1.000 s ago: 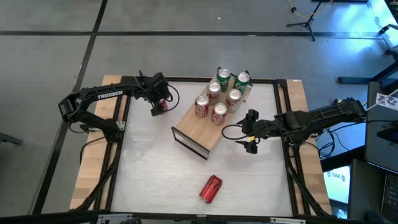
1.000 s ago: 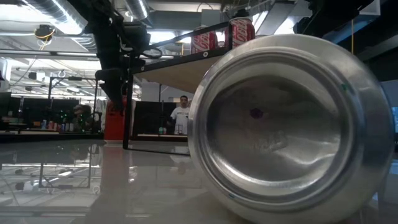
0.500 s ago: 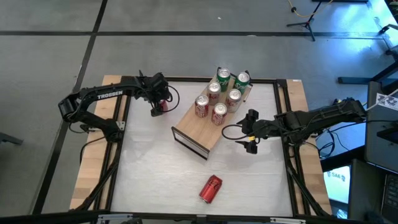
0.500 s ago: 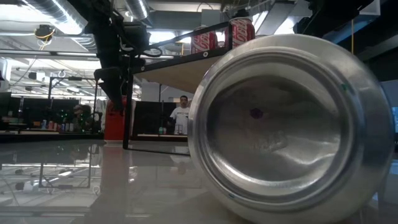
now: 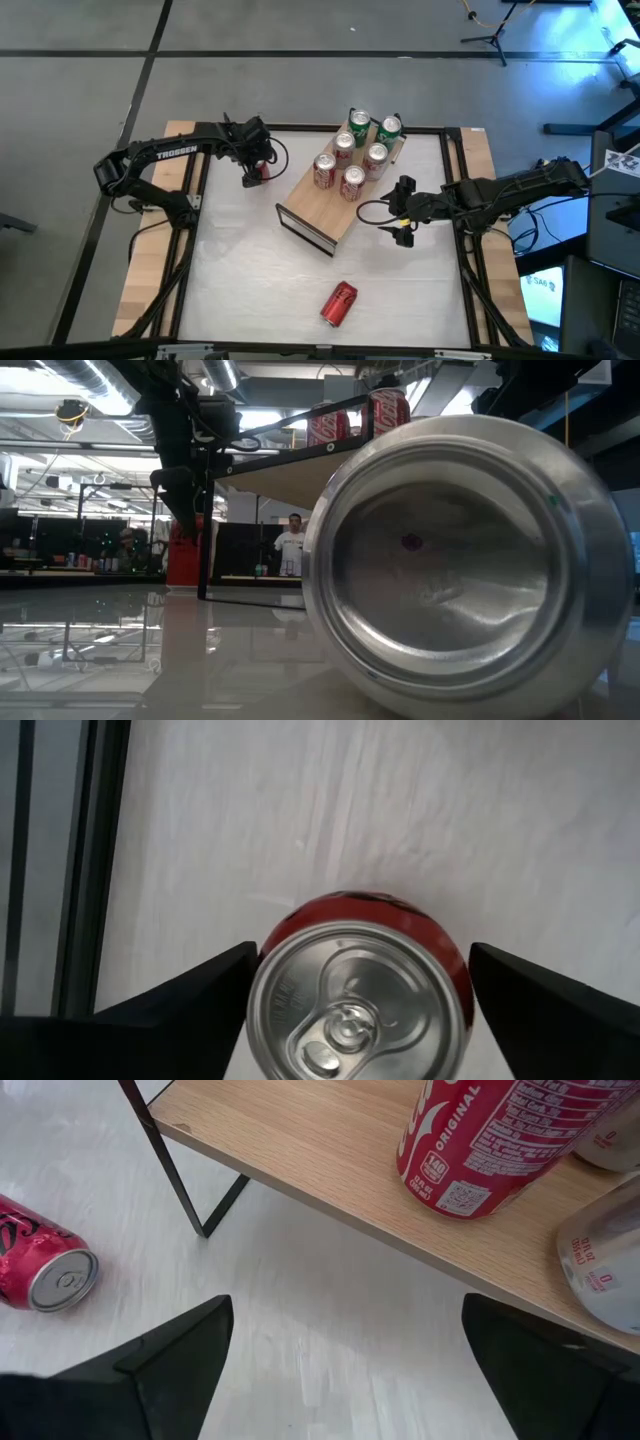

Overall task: Place canned beverage on shelf
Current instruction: Put the left red-black soda can on the shelf

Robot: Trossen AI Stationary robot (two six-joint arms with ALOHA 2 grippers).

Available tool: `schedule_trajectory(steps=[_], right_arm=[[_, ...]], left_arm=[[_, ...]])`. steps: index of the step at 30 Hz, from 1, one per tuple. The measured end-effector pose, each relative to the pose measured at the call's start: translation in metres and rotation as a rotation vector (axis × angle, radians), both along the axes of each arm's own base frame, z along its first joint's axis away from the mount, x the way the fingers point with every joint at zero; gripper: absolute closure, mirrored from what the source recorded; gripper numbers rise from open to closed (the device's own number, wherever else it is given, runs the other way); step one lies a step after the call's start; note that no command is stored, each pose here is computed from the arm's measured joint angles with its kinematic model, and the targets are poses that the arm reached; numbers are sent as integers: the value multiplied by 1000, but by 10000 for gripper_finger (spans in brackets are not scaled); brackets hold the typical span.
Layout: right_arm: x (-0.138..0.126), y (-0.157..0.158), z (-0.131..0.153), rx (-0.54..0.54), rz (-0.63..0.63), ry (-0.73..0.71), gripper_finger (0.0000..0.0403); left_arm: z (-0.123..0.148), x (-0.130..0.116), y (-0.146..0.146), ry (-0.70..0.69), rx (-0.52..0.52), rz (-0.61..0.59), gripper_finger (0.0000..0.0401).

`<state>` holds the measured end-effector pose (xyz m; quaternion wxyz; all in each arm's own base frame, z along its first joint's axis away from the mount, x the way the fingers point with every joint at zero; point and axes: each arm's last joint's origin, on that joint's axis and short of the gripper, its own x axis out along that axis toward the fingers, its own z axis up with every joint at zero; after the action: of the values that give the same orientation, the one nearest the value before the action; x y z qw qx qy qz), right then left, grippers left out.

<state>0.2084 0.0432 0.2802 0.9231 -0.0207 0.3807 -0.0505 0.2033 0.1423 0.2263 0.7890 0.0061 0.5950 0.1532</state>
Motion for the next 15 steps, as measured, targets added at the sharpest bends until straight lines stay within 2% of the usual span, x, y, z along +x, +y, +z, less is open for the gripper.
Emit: schedule_trajectory(steps=[8,15], right_arm=[[0,0,0,0,0,0,15],[0,0,0,0,0,0,15]], left_arm=[[0,1,-1,-20,-27,-4,109],[0,1,-1,-34,-46,-13,118]])
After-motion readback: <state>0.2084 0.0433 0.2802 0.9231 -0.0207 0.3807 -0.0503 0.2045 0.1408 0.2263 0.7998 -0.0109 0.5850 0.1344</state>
